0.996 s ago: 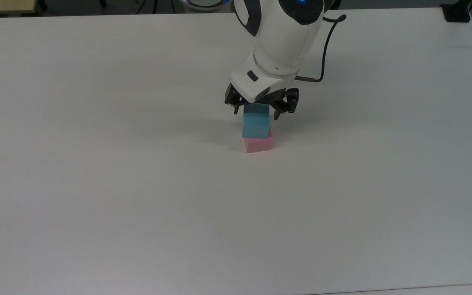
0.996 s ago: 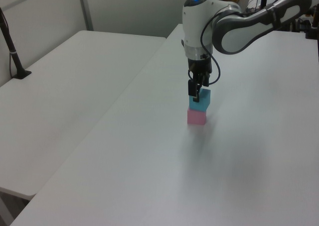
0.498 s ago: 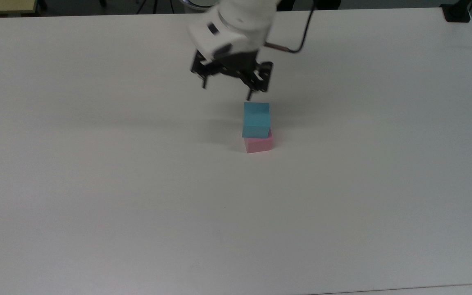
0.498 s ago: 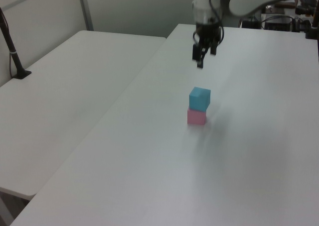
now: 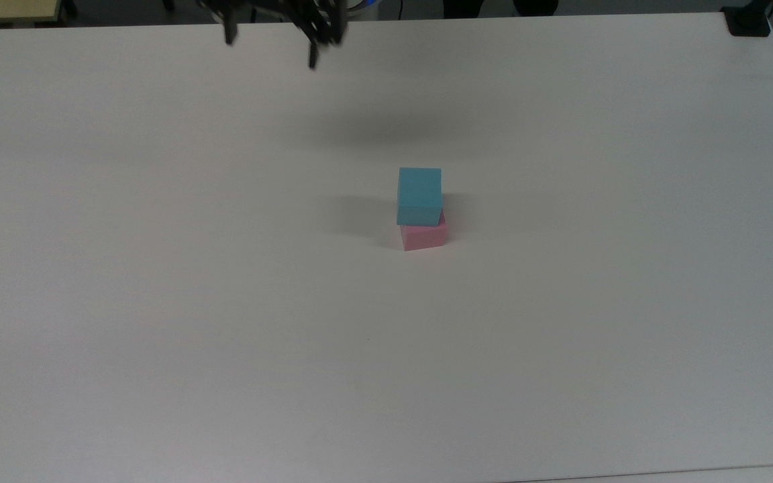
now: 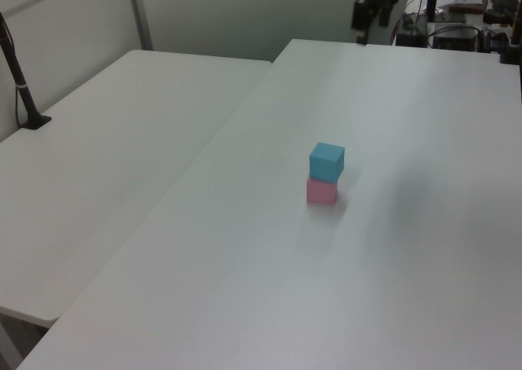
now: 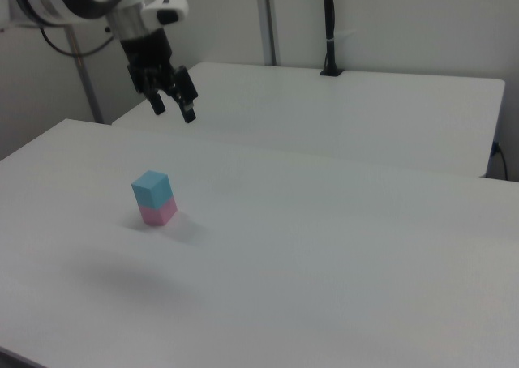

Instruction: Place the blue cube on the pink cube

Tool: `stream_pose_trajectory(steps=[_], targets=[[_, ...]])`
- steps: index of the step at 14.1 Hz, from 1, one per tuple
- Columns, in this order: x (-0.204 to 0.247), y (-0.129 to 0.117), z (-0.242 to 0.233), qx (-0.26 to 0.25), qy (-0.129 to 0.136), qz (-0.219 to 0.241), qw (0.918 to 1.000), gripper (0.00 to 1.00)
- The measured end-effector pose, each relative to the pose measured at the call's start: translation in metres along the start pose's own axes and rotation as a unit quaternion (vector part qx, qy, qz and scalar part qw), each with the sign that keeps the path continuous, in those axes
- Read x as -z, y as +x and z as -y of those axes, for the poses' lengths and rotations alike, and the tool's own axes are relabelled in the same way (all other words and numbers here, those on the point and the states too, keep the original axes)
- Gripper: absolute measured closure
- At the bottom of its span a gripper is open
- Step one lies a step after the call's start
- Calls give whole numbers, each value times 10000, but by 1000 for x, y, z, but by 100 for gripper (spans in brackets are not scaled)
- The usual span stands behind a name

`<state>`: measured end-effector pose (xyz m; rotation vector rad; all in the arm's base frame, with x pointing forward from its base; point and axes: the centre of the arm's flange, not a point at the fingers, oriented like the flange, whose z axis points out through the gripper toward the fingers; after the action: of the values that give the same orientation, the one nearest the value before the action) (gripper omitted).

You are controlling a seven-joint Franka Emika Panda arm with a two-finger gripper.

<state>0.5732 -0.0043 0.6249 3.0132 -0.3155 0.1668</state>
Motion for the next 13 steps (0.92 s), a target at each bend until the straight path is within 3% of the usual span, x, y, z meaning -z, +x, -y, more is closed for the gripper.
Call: stream_pose_trajectory(steps=[1, 3, 8, 13], targets=[[19, -7, -28, 77, 205, -42, 9998, 0], [37, -15, -56, 88, 358, -152, 9992, 0], [31, -15, -70, 536, 345, -113, 9979, 0], [25, -18, -84, 497, 321, 81, 9982, 0]])
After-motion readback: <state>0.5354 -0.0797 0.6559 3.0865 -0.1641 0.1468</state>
